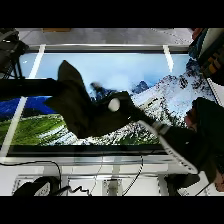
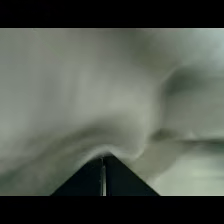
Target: Fold the clothes and pants, and hang the long-sleeved shirts on hangers.
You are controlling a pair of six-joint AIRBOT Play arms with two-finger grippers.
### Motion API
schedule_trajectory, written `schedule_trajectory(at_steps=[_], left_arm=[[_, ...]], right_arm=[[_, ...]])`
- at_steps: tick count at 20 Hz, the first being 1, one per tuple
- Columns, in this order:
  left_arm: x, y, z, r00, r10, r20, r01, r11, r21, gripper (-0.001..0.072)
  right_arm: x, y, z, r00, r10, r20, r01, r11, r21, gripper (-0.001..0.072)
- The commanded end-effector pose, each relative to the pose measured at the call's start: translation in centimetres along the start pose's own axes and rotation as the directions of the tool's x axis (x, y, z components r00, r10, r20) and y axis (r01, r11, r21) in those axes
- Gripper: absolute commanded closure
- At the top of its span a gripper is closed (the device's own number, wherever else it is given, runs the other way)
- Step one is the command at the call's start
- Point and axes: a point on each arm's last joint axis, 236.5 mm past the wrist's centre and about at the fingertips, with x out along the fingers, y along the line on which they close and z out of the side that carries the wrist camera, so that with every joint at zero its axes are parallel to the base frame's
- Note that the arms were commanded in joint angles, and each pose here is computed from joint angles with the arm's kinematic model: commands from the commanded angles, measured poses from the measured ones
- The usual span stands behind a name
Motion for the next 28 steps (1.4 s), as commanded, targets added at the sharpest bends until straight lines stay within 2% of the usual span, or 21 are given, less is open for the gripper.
schedule_trajectory(at_steps=[1, 4, 5, 6, 7, 9, 12, 14, 15, 16, 17, 18, 19, 20, 25, 26, 28], left_arm=[[4.5, -3.7, -0.6, 0.994, -0.107, -0.037, 0.104, 0.991, -0.085, 0.0686], [11.1, -8.0, -1.6, 0.984, -0.172, -0.04, 0.169, 0.984, -0.054, 0.0664], [13.6, -9.6, -2.1, 0.981, -0.19, -0.03, 0.188, 0.981, -0.052, 0.0465], [15.6, -11.4, -2.7, 0.975, -0.222, -0.021, 0.22, 0.973, -0.072, 0.0094], [17.1, -13.0, -3.1, 0.967, -0.256, -0.007, 0.254, 0.961, -0.11, 0.0007], [18.7, -14.8, -3.7, 0.958, -0.285, 0.009, 0.284, 0.947, -0.149, 0.0002], [18.1, -13.6, -2.6, 0.964, -0.264, 0.033, 0.265, 0.962, -0.068, 0.0002], [16.6, -12.2, -1.0, 0.967, -0.246, 0.066, 0.25, 0.966, -0.068, 0.0003], [15.8, -11.4, -0.1, 0.968, -0.236, 0.087, 0.242, 0.968, -0.072, 0.0003], [15.1, -10.6, 0.7, 0.969, -0.225, 0.105, 0.233, 0.969, -0.076, 0.0003], [14.5, -9.8, 1.3, 0.969, -0.214, 0.121, 0.225, 0.971, -0.081, 0.0003], [14.2, -9.1, 1.8, 0.97, -0.203, 0.132, 0.215, 0.973, -0.088, 0.0003], [14.1, -8.5, 2.1, 0.971, -0.193, 0.139, 0.207, 0.974, -0.095, 0.0003], [14.0, -8.1, 2.2, 0.972, -0.187, 0.141, 0.202, 0.974, -0.099, 0.0003], [14.0, -7.7, 2.2, 0.974, -0.179, 0.137, 0.193, 0.977, -0.094, 0.0004], [14.1, -7.3, 2.0, 0.978, -0.162, 0.13, 0.172, 0.982, -0.072, 0.0004], [14.3, -6.5, 1.5, 0.986, -0.127, 0.11, 0.13, 0.991, -0.025, 0.0004]], right_arm=[[-8.9, -8.2, 5.7, 0.981, -0.161, 0.105, 0.156, 0.986, 0.05, 0.0678], [-17.3, -13.7, 8.9, 0.946, -0.253, 0.202, 0.227, 0.963, 0.142, 0.0677], [-19.8, -15.4, 9.3, 0.934, -0.282, 0.221, 0.246, 0.953, 0.177, 0.0677], [-21.7, -16.9, 9.5, 0.923, -0.307, 0.231, 0.262, 0.943, 0.207, 0.0677], [-23.5, -18.6, 9.5, 0.911, -0.336, 0.238, 0.28, 0.93, 0.239, 0.0677], [-26.3, -21.9, 9.3, 0.89, -0.387, 0.242, 0.321, 0.908, 0.269, 0.0678], [-29.4, -27.2, 7.5, 0.861, -0.467, 0.198, 0.404, 0.868, 0.289, 0.0678], [-29.8, -30.2, 4.7, 0.885, -0.452, 0.11, 0.407, 0.867, 0.286, 0.0679], [-28.8, -30.1, 2.8, 0.93, -0.366, 0.047, 0.347, 0.91, 0.226, 0.0679], [-27.3, -28.7, 0.8, 0.978, -0.207, -0.02, 0.207, 0.963, 0.173, 0.0679], [-25.9, -27.0, -0.5, 0.996, -0.058, -0.061, 0.068, 0.982, 0.177, 0.0676], [-24.7, -26.3, -1.1, 0.996, 0.041, -0.075, -0.023, 0.975, 0.219, 0.054], [-23.3, -26.2, -0.9, 0.994, 0.087, -0.065, -0.068, 0.966, 0.248, 0.0213], [-22.0, -26.1, -0.6, 0.993, 0.106, -0.055, -0.088, 0.961, 0.263, 0.0088], [-13.3, -25.5, 0.9, 0.998, 0.042, -0.047, -0.029, 0.968, 0.25, 0.0078], [-11.7, -24.5, 0.1, 0.995, 0.06, -0.082, -0.037, 0.967, 0.253, 0.0032], [-8.8, -23.2, -2.1, 0.982, 0.056, -0.178, -0.019, 0.979, 0.203, 0.0012]])
